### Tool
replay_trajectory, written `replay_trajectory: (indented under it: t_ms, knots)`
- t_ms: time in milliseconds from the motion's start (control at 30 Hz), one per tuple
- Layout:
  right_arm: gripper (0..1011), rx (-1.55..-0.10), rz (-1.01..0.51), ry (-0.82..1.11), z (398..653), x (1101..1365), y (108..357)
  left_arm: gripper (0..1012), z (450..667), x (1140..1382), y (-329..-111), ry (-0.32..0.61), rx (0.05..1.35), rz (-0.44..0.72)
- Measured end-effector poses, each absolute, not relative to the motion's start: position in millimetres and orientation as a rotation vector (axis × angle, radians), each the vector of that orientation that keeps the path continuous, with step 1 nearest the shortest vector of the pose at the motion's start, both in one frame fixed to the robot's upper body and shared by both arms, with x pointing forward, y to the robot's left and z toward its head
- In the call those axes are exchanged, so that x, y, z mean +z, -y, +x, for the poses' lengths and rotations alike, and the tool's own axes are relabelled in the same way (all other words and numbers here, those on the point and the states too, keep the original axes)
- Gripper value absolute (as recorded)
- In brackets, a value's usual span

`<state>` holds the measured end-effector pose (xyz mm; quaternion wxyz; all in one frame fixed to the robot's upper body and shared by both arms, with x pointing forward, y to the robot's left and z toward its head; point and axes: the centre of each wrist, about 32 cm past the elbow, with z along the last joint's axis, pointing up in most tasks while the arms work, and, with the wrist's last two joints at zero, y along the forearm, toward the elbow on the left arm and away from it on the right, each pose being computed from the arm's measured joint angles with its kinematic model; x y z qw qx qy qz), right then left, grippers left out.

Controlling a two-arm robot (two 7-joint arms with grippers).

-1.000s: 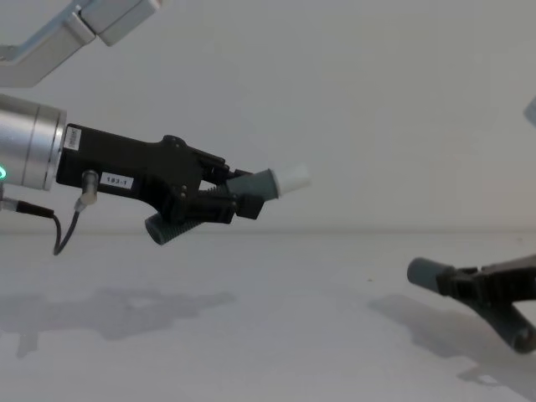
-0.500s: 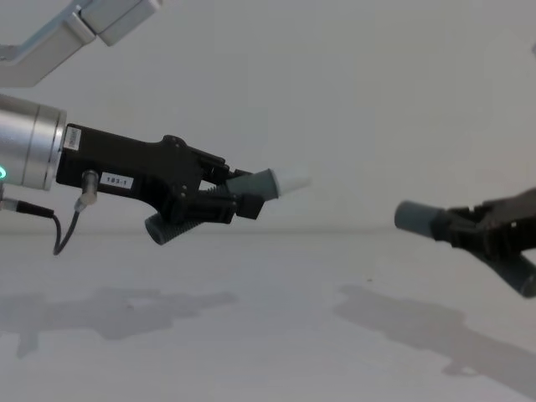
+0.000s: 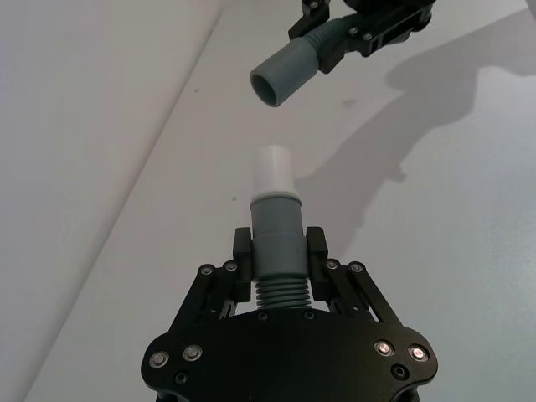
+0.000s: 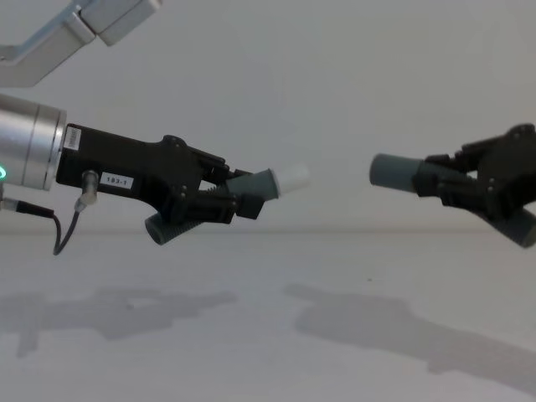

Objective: Use both hands to pick up one end of the pipe from the table, align the ends, and insert them.

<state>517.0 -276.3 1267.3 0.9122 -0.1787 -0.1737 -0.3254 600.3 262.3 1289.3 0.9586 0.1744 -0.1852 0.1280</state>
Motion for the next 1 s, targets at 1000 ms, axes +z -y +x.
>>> replay_trajectory:
  t_ms: [1000]
  knots:
    - [234, -0.173, -0.479, 0.794, 559.9, 1327.0, 282.1, 346, 600.3, 1289.3, -262.3, 0.376, 0.259, 0.354]
